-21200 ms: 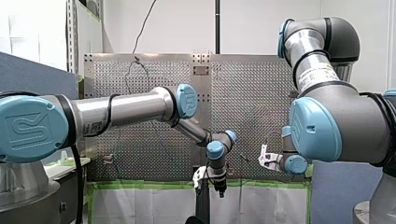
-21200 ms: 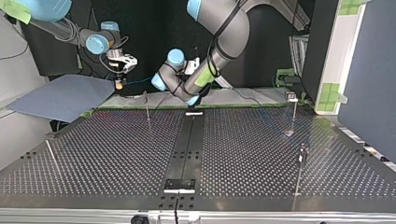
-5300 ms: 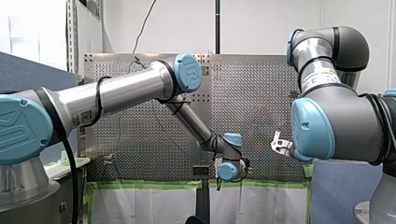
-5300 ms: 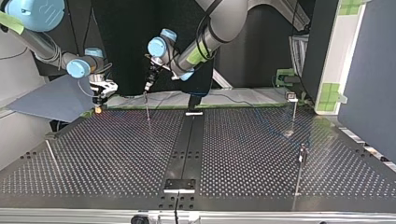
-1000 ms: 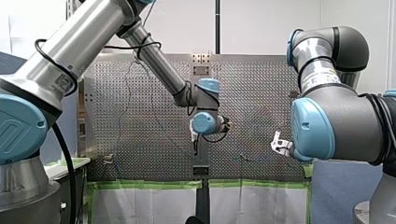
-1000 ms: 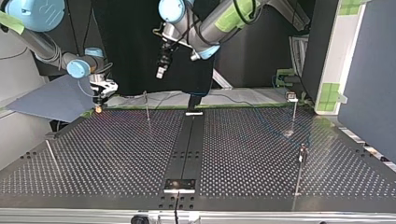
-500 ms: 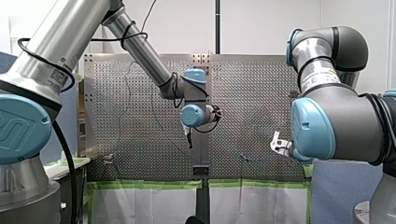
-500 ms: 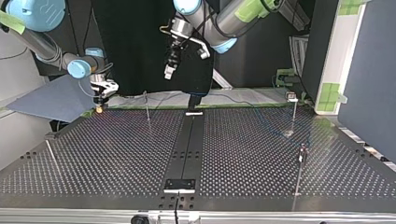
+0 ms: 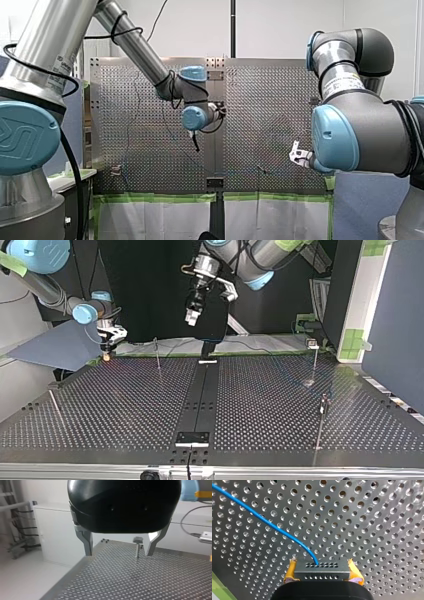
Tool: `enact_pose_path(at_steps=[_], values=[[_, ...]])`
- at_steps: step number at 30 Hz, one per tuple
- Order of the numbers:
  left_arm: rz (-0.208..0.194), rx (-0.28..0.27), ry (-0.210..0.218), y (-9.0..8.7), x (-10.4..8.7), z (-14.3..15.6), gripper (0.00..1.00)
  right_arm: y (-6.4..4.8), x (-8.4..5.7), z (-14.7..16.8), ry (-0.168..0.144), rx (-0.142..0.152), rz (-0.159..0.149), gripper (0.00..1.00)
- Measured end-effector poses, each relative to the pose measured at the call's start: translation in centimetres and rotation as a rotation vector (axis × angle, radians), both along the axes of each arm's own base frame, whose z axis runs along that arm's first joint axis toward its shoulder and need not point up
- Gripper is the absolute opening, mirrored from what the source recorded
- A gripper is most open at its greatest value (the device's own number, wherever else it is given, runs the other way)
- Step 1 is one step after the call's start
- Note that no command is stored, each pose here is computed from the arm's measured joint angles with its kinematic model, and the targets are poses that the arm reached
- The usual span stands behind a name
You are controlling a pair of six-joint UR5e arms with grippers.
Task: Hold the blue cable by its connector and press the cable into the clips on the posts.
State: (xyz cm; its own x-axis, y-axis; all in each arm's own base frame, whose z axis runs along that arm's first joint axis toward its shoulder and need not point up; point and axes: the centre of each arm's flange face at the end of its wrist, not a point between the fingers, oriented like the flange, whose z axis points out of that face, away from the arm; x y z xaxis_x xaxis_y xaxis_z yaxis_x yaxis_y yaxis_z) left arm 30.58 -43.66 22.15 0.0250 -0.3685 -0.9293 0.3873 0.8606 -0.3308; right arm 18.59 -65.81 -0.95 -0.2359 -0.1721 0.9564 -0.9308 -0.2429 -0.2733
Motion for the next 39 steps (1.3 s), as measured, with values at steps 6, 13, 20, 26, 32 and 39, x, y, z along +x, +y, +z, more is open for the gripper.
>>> enact_pose_path(at_steps=[6,13,20,26,32,39], values=[[0.007,-0.038,-0.029,1.5,-0.3,0.9,1.0,0.2,0.0,0.1,0.044,0.005,0.002,0.0],[0.019,-0.046,-0.035,3.3,-0.6,-0.4,1.0,0.1,0.3,3.0,0.086,-0.009,0.002,0.0],[0.018,-0.006,0.008,4.8,-1.4,-4.2,1.0,0.6,0.7,5.6,0.111,-0.021,-0.007,0.0],[0.031,0.046,0.071,6.1,-3.0,-8.0,1.0,1.4,0.8,6.2,0.115,-0.021,-0.005,0.0],[0.034,0.099,0.138,7.6,-4.8,-11.5,1.0,2.5,1.1,7.8,0.114,-0.037,-0.003,0.0],[0.04,0.147,0.192,9.7,-7.0,-13.6,1.0,3.7,1.6,9.8,0.106,-0.069,0.001,0.0]])
